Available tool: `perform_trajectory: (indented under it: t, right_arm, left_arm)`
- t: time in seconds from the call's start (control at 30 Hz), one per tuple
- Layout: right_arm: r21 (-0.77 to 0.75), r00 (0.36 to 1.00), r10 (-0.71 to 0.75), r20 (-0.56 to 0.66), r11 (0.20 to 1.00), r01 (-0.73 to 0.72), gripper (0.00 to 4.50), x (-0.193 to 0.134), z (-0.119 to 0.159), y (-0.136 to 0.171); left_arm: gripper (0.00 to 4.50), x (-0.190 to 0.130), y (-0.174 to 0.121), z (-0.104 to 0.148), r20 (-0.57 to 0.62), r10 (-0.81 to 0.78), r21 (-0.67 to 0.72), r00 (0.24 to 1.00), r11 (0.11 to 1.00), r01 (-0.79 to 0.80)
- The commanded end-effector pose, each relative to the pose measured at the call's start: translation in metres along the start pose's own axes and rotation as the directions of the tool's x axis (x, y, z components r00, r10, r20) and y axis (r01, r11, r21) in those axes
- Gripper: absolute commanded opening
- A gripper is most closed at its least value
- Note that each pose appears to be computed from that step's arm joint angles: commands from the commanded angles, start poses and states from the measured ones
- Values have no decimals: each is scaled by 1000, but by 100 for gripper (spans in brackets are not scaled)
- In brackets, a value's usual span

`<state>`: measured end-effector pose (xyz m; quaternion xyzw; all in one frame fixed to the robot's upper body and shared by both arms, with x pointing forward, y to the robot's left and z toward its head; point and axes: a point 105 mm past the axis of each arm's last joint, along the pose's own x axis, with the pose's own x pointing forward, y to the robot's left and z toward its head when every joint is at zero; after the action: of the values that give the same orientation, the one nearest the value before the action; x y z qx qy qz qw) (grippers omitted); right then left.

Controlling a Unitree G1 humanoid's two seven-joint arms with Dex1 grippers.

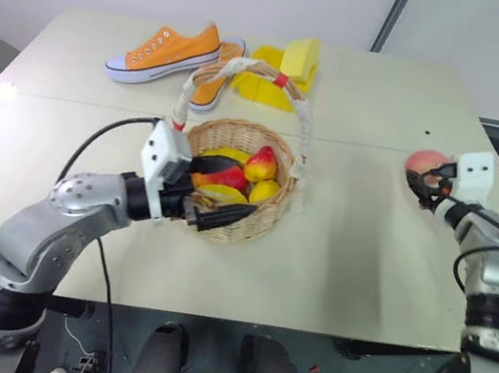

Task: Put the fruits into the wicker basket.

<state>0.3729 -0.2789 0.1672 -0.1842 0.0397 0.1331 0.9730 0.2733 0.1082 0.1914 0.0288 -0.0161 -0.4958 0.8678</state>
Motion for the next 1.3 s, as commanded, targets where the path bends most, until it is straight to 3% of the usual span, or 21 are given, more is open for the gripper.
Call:
perform_trajectory:
  t: [0.03, 0.1, 0.17, 0.23, 0.33, 0.43, 0.53, 0.6, 0.67, 0.7, 0.83, 0.9, 0.97, 1.03, 1.17, 1.3]
  right_arm:
    - [-127, 943, 285, 172, 956, -266, 248, -29, 58, 52]
    - [-82, 802, 539, 258, 839, -538, 248, -58, 85, 110]
    - [-84, 642, 696, 322, 696, -713, 248, -77, 110, 165]
    - [-93, 607, 722, 333, 665, -741, 248, -77, 121, 189]
    - [-79, 645, 692, 325, 699, -711, 248, -59, 130, 209]
    - [40, 751, 594, 290, 776, -630, 248, -24, 131, 220]
    - [63, 763, 581, 284, 782, -620, 248, -16, 137, 226]
    - [62, 764, 583, 278, 783, -619, 340, -14, 139, 228]
    - [29, 750, 598, 283, 776, -630, 434, -17, 144, 231]
    - [10, 738, 606, 297, 771, -637, 443, -22, 148, 232]
    - [-72, 662, 667, 341, 721, -689, 443, -50, 153, 227]
    - [-49, 610, 697, 376, 673, -738, 443, -68, 149, 215]
    - [-13, 601, 707, 373, 652, -758, 443, -79, 139, 202]
    - [47, 643, 678, 356, 674, -737, 443, -78, 127, 187]
    - [123, 783, 525, 334, 799, -588, 443, -47, 116, 161]
    - [199, 841, 420, 340, 842, -501, 443, -14, 116, 155]
  left_arm:
    - [450, -20, 9, 11, 58, 41, 82, 997, 996, -45]
    - [450, -34, 19, 9, 63, 83, 81, 995, 993, -88]
    - [450, -45, 29, 7, 54, 116, 93, 992, 988, -121]
    - [450, -48, 34, 7, 55, 128, 100, 990, 986, -133]
    - [450, -51, 36, 9, 66, 133, 105, 989, 985, -139]
    - [450, -54, 33, 10, 70, 128, 100, 989, 986, -134]
    - [450, -54, 31, 9, 73, 127, 94, 989, 987, -134]
    - [450, -54, 29, 9, 73, 130, 92, 989, 986, -136]
    - [450, -54, 28, 8, 73, 132, 90, 989, 986, -138]
    - [450, -54, 27, 8, 75, 128, 84, 989, 987, -135]
    - [450, -50, 25, 7, 80, 121, 74, 989, 989, -127]
    - [450, -49, 25, 7, 81, 117, 72, 990, 990, -123]
    - [450, -48, 25, 7, 83, 112, 70, 990, 991, -118]
    - [450, -46, 24, 7, 87, 104, 65, 991, 992, -110]
    - [450, -41, 22, 7, 92, 80, 56, 993, 995, -85]
    - [450, -38, 22, 11, 107, 74, 59, 992, 995, -80]
